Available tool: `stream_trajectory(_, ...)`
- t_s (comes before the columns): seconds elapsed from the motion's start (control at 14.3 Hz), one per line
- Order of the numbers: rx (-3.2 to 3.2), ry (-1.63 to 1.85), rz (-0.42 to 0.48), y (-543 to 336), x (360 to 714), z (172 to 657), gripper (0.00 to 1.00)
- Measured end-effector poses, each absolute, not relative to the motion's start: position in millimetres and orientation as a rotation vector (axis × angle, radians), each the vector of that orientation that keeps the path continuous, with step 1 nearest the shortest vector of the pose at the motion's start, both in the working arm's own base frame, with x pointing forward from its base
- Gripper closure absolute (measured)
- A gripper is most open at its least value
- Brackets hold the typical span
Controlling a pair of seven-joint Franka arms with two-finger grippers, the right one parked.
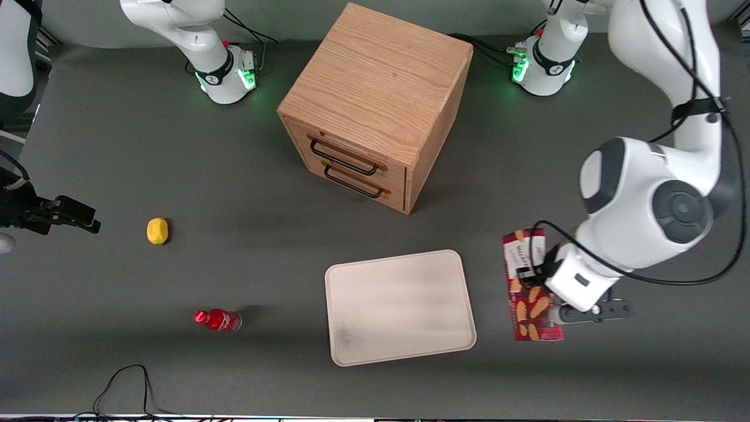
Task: Place red cookie box on tray
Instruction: 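Lift the box and carry it over the white tray, then lower the box onto the tray and open the left gripper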
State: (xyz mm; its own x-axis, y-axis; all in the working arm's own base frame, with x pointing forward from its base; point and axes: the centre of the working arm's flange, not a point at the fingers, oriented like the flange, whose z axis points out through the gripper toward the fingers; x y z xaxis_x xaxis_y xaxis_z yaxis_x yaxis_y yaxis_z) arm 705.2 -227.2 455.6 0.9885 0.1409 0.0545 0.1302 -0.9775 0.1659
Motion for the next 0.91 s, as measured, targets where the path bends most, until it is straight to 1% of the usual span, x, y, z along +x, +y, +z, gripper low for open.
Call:
stream_trajectory(0.14,3.005,0.235,0.084,-272.1,702.2,423.2,0.91)
stream_trajectory(0.42,3.077,0.216,0.118,-329.9,696.4,348.6,0.91)
stream_trajectory(0.7,3.109,0.200,0.192,-348.5,699.1,280.0,0.91)
stream_trajectory(0.91,3.159,0.209,0.190,-348.8,696.7,246.8,0.91)
